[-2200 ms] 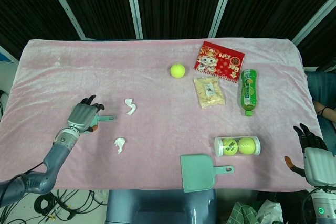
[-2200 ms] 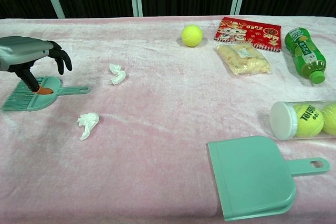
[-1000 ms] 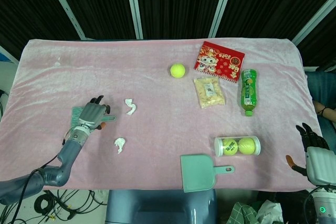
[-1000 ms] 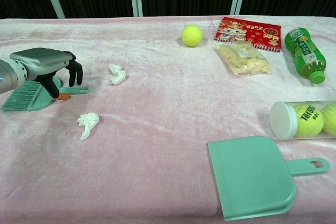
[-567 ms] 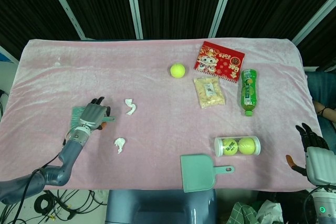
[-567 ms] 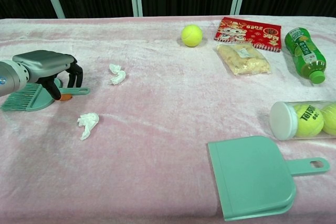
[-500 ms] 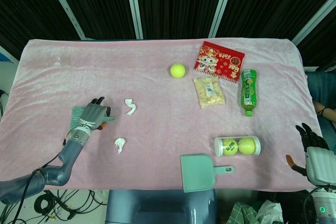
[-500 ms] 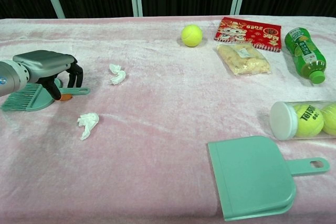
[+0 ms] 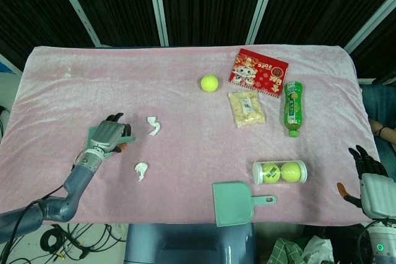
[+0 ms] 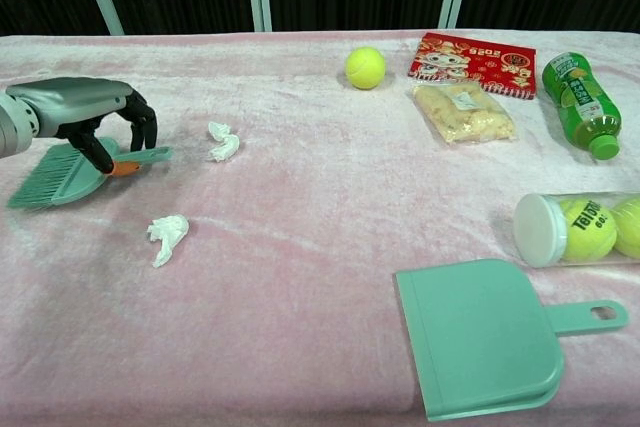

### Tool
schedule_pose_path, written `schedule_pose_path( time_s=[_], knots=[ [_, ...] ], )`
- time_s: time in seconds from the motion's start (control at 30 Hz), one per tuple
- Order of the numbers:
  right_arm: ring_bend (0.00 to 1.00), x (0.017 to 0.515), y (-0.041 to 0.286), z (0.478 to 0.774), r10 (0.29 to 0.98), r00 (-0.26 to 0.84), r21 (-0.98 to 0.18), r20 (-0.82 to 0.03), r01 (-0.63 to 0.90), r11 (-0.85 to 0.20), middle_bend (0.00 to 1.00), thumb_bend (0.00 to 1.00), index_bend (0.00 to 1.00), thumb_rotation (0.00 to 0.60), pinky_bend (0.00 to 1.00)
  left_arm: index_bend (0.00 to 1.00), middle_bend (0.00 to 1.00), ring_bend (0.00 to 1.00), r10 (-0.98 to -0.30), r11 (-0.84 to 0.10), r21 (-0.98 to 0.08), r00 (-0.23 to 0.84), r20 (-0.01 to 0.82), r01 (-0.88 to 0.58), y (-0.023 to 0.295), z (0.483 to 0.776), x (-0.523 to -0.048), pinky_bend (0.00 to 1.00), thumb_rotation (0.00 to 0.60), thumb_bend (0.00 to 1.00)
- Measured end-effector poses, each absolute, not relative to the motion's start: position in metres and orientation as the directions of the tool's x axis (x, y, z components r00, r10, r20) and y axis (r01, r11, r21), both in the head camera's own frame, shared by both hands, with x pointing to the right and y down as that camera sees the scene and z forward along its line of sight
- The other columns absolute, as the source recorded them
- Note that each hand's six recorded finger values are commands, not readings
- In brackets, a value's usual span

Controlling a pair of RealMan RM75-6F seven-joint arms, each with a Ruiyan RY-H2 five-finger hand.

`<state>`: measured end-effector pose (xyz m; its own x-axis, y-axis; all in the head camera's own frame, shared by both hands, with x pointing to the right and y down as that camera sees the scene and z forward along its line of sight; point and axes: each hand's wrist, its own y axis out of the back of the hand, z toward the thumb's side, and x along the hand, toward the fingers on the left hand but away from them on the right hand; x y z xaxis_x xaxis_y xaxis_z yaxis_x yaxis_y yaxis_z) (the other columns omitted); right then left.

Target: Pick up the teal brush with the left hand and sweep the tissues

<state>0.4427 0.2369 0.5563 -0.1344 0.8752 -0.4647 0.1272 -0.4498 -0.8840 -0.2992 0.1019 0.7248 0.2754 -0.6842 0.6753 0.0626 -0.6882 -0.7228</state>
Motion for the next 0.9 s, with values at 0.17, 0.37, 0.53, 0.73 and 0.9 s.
schedule_pose_path(
  time_s=[0.17, 0.37, 0.53, 0.73, 0.9],
  knots=[
    [0.15, 0.442, 0.237, 0.556, 0.875, -0.135, -0.884, -0.465, 0.123, -0.451, 0.06, 0.22, 0.13, 0.6, 0.18, 0.49, 0.51, 0.06, -0.676, -0.706, -0.706, 0.338, 0.654, -0.045, 0.108, 0.695, -0.297, 0.11, 0.6, 0.38],
    [0.15, 0.441, 0.238, 0.556, 0.876, -0.133, -0.885, -0.464, 0.121, -0.451, 0.06, 0.22, 0.13, 0.6, 0.18, 0.51, 0.53, 0.07, -0.637, -0.736, -0.676, 0.377, 0.672, -0.038, 0.125, 0.673, -0.298, 0.09, 0.6, 0.38],
    [0.15, 0.442, 0.238, 0.556, 0.876, -0.132, -0.884, -0.465, 0.123, -0.451, 0.06, 0.22, 0.13, 0.6, 0.18, 0.51, 0.53, 0.08, -0.65, -0.732, -0.676, 0.378, 0.659, -0.08, 0.141, 0.664, -0.291, 0.09, 0.6, 0.38],
    [0.15, 0.442, 0.237, 0.556, 0.875, -0.133, -0.884, -0.466, 0.124, -0.451, 0.06, 0.22, 0.13, 0.6, 0.18, 0.51, 0.53, 0.08, -0.641, -0.742, -0.662, 0.396, 0.657, -0.104, 0.161, 0.667, -0.279, 0.07, 0.6, 0.38],
    [0.15, 0.442, 0.237, 0.556, 0.875, -0.134, -0.884, -0.465, 0.124, -0.451, 0.06, 0.22, 0.13, 0.6, 0.18, 0.51, 0.53, 0.08, -0.637, -0.752, -0.642, 0.415, 0.65, -0.148, 0.171, 0.674, -0.268, 0.06, 0.6, 0.38]
  ],
)
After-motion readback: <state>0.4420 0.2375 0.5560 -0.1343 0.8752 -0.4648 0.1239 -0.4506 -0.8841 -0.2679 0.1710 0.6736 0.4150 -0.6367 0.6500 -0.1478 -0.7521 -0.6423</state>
